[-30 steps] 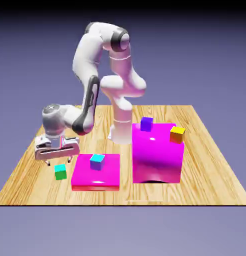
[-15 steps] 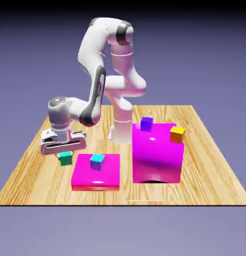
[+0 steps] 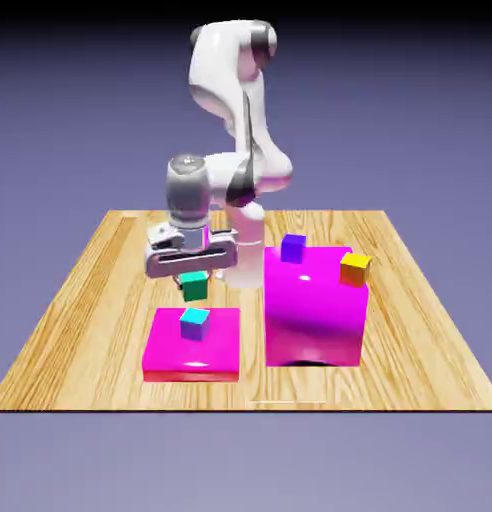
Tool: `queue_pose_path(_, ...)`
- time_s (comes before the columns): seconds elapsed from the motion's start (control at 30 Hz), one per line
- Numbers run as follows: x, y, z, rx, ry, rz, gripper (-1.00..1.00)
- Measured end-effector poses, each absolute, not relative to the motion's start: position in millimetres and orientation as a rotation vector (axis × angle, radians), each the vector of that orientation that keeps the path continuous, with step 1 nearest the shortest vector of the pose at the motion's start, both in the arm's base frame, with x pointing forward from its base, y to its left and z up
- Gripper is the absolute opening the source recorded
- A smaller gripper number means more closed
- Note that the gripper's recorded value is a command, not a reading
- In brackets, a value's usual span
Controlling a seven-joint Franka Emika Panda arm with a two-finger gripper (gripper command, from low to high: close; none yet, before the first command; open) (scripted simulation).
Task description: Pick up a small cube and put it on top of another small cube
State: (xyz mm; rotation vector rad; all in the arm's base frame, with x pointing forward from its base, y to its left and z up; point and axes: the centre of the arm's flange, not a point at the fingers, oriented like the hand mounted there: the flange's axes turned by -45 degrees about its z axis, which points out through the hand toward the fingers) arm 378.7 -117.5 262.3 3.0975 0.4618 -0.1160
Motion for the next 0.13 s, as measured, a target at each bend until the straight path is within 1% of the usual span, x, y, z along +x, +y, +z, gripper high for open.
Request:
queue_pose_path(0.03, 376.9, -118.0, 249.7, 3.096, 0.46, -0.117, -1.0)
queue_pose_path(0.07, 376.1, -118.3, 244.5, 3.095, 0.46, -0.117, 1.0)
queue_pose_path(0.13, 376.1, -118.3, 244.5, 3.094, 0.46, -0.116, 1.0)
